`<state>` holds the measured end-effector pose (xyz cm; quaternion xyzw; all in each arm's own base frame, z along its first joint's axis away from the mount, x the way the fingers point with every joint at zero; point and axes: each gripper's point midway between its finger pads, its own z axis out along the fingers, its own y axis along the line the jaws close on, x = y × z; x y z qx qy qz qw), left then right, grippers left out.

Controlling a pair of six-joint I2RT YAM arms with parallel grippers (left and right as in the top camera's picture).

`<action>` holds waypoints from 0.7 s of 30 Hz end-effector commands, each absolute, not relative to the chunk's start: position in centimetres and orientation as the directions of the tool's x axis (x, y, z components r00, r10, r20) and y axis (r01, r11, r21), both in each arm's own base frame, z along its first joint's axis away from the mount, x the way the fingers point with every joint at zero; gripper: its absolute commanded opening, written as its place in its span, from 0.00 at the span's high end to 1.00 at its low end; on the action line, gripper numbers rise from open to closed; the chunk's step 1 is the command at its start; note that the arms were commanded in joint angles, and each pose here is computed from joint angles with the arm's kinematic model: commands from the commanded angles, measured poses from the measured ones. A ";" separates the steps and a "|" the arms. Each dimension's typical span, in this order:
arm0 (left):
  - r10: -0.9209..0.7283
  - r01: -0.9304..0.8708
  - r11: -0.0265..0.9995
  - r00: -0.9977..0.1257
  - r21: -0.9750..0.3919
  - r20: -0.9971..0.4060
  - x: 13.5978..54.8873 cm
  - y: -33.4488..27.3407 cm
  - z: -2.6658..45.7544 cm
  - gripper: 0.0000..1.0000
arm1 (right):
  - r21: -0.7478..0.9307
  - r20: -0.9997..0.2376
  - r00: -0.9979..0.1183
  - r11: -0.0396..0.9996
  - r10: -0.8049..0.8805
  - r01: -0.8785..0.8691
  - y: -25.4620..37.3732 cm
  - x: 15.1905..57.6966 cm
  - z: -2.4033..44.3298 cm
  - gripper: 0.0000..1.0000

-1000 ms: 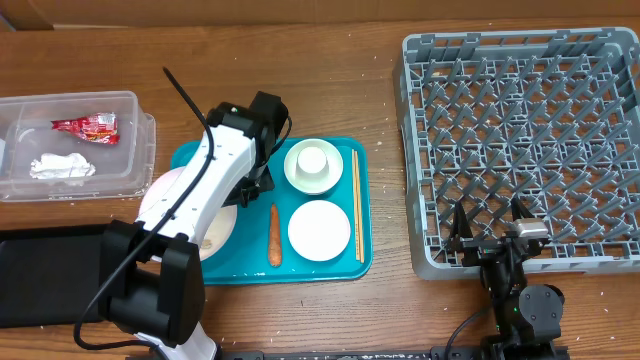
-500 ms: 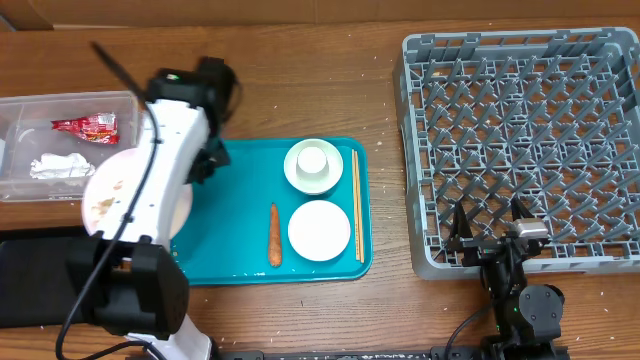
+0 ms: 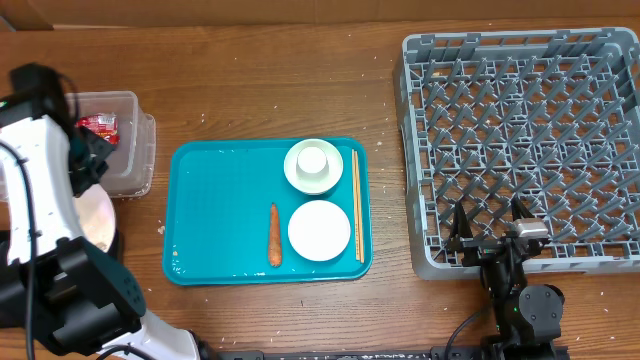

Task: Sort waste into correct bins and load items into the dishwasher
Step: 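Lift the plate and carry it left over the black tray, then tilt the plate to dump rice and shells onto the black tray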

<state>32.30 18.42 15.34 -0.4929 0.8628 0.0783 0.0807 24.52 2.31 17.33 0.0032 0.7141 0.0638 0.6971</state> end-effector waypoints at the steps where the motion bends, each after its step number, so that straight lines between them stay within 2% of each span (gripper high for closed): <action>1: -0.866 -0.879 0.471 -0.445 -0.075 -0.230 33.1 20.8 16.1 0.96 | 0.095 -0.995 -0.027 0.993 0.093 -0.073 2.1 24.6 17.1 0.00; 3: -0.877 -0.885 0.453 -0.421 -0.107 -0.234 33.0 22.0 16.2 0.96 | 0.095 -0.995 -0.027 0.993 0.093 -0.073 2.1 24.6 17.1 0.00; 8: -0.945 -0.896 0.325 -0.293 -0.304 -0.147 31.6 25.0 15.7 0.96 | 0.095 -0.995 -0.027 0.993 0.093 -0.073 2.1 24.6 17.1 0.00; 15: -0.968 -0.850 0.242 -0.248 -0.468 -0.050 31.0 25.7 16.3 0.96 | 0.095 -0.995 -0.026 0.993 0.093 -0.073 2.1 24.6 17.1 0.00; 21: -0.979 -0.748 0.084 -0.186 -0.659 0.087 29.7 26.6 18.5 0.96 | 0.095 -0.995 -0.027 0.993 0.093 -0.073 2.1 24.6 17.1 0.00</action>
